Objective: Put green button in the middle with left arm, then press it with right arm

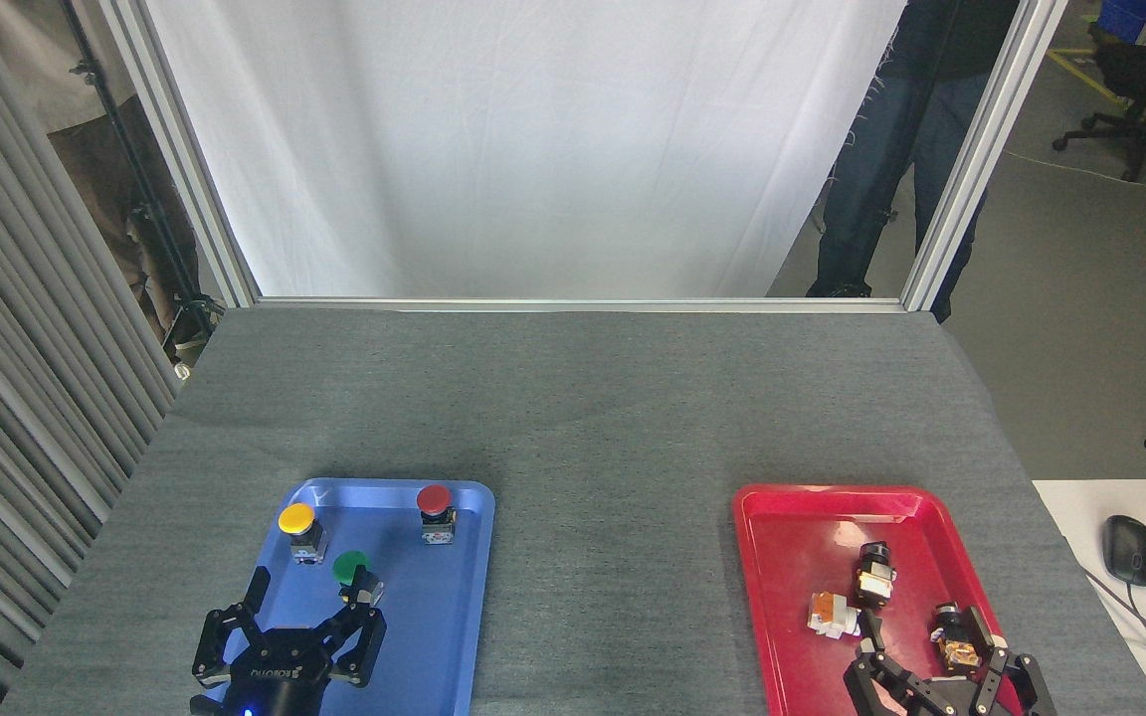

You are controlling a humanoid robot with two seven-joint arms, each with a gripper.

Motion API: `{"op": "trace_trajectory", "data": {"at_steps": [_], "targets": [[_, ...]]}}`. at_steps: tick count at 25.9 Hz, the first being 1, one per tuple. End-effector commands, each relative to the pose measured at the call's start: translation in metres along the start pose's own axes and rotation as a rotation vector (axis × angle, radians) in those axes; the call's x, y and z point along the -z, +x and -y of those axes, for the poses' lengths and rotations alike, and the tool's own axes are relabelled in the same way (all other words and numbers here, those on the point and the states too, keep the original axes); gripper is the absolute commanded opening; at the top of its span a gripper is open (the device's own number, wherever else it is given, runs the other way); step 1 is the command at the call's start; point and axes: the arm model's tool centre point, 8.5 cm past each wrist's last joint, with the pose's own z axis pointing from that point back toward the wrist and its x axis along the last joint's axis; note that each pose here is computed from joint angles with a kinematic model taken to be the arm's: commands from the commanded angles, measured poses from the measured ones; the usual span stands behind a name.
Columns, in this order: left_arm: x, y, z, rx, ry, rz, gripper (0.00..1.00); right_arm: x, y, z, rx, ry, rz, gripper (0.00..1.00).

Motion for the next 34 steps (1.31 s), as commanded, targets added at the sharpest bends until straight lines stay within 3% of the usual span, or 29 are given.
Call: {"op": "trace_trajectory", "data": {"at_steps": [1,5,34], "targets": [[0.000,-0.001,0.000,0.002,0.002,-0.003,1.00,0.000,-0.001,0.004,0.007,-0.026,0.005,1.00],[-0.001,-0.007,-0.003,0.000,0.008,-0.047,1.00,0.001,-0.005,-0.004,0.002,-0.003,0.002,1.00],[-0.001,-0.006,-0.003,-0.008,0.010,-0.036,1.00,0.006,-0.007,0.012,-0.026,-0.039,0.012,1.00]]}}
